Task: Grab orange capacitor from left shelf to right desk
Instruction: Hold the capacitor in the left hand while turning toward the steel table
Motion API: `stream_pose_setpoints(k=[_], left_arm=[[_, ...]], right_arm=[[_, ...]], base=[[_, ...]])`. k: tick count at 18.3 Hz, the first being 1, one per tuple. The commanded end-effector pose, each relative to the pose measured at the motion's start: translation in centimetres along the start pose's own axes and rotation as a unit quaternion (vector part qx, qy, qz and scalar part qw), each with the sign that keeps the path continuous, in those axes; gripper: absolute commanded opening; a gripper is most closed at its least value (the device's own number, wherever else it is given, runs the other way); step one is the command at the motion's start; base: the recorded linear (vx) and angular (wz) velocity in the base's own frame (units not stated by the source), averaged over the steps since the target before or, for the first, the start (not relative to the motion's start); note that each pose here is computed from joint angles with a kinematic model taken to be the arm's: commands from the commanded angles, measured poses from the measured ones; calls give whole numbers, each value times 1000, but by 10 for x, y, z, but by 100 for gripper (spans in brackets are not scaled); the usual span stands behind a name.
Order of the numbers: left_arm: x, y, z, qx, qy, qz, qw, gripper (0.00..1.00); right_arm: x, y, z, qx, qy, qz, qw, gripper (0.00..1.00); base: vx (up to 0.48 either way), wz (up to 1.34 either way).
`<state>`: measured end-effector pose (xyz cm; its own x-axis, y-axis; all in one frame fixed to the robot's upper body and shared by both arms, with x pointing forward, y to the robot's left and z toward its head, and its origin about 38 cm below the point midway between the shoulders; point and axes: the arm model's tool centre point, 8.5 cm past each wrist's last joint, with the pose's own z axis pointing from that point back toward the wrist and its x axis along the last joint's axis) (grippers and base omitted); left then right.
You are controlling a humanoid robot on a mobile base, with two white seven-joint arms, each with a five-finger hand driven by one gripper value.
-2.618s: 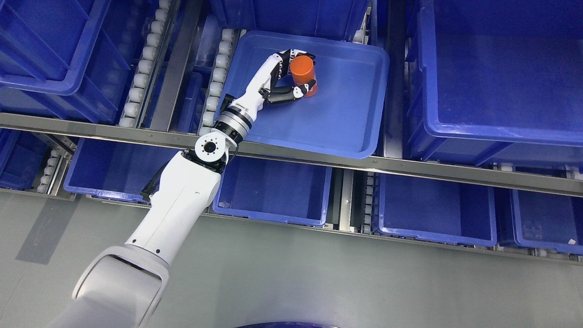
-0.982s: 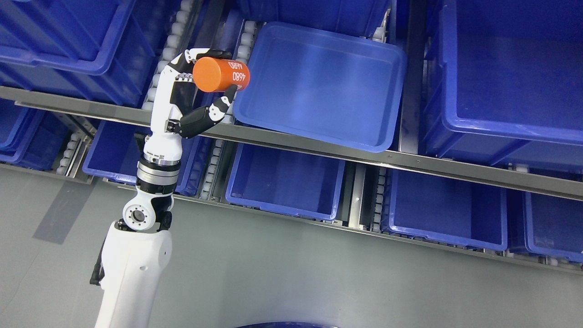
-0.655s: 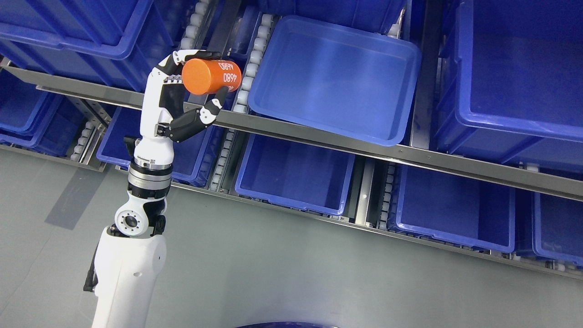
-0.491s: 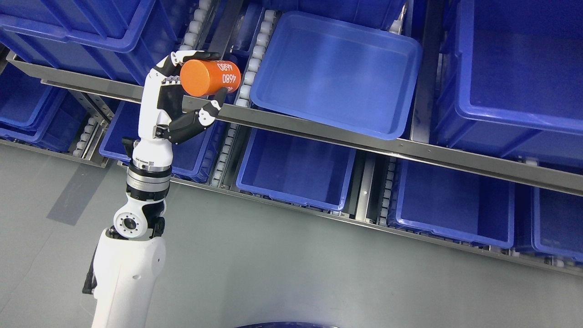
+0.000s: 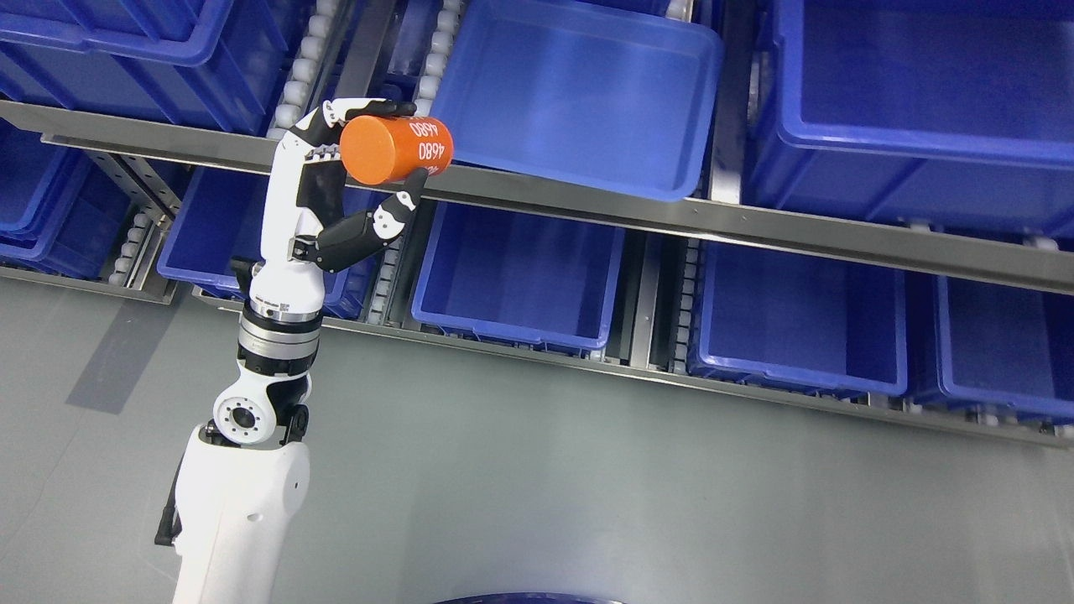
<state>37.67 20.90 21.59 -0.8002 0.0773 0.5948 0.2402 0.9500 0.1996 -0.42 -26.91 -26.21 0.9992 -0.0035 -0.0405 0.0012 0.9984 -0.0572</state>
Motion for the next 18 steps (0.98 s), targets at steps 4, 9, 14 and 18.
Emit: stream_pose_setpoints(k=[4,9,14,18], left_arm=[[4,-5,-4,-3,-8,5,1000,4],[5,-6,1,-2,-11,5,1000,4],[4,-10,2,-1,-9,8,1000,4],[3,-12,4,-2,-7,12,1000,4]], right_arm=[[-14,-11,0,-8,5,-6,1000,100],[-14,-11,0,-8,5,-6,1000,100],[-14,-11,0,-8,5,-6,1000,100],[-14,-11,0,-8,5,-6,1000,100]], base=[[-168,-151],[-129,-201],[-47,-315],[11,-430]])
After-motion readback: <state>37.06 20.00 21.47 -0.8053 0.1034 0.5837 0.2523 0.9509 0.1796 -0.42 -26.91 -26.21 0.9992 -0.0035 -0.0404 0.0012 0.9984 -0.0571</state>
